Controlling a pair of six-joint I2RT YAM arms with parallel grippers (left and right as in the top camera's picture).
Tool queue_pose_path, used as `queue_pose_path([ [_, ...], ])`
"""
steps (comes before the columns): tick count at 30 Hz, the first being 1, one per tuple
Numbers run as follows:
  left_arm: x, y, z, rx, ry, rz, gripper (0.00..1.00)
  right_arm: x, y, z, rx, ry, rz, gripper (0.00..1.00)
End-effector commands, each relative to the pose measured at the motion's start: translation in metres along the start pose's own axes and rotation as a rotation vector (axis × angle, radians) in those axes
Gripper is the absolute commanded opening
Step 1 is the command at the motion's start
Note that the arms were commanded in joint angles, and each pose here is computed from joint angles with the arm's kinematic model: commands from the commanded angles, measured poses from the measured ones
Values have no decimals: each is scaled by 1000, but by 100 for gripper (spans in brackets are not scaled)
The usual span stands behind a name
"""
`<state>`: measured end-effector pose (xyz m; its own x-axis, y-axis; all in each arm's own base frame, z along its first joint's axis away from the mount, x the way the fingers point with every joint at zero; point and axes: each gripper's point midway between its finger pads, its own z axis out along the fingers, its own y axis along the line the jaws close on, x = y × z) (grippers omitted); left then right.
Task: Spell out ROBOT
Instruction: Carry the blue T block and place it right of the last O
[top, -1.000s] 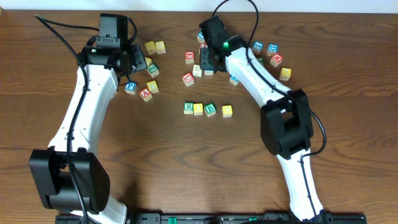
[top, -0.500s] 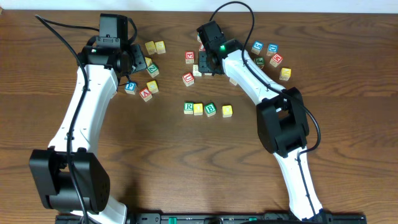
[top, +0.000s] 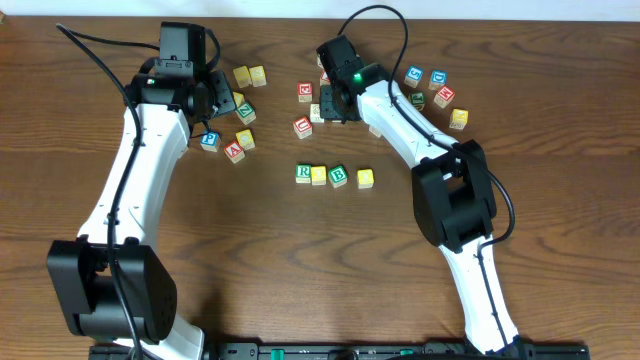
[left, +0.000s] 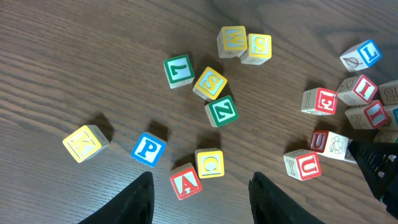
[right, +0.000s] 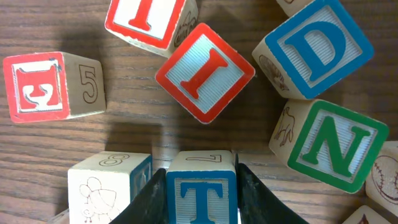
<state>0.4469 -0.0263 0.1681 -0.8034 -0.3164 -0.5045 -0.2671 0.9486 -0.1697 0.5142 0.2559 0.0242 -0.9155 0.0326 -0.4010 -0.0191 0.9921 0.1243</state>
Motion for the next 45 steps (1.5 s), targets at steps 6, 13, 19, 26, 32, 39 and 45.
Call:
queue_pose_path([
  [6,4,4,4,-11,14,7,49,6,-1,10,17,13,3,31],
  [13,4,4,4,-11,15,7,49,7,-1,10,21,19,-3,39],
  [19,4,4,4,-11,15,7,49,9,-3,12,27,23,-3,34],
  [26,4,4,4,-11,15,7,49,12,-4,18,34,30,-3,31],
  [32,4,4,4,-11,15,7,49,7,-4,13,26,20,1,28],
  [39,4,4,4,-11,14,7,49,-15,1,-31,-4,-41,10,25],
  [45,4,4,4,-11,14,7,49,-25,0,-87,-17,-70,8,22],
])
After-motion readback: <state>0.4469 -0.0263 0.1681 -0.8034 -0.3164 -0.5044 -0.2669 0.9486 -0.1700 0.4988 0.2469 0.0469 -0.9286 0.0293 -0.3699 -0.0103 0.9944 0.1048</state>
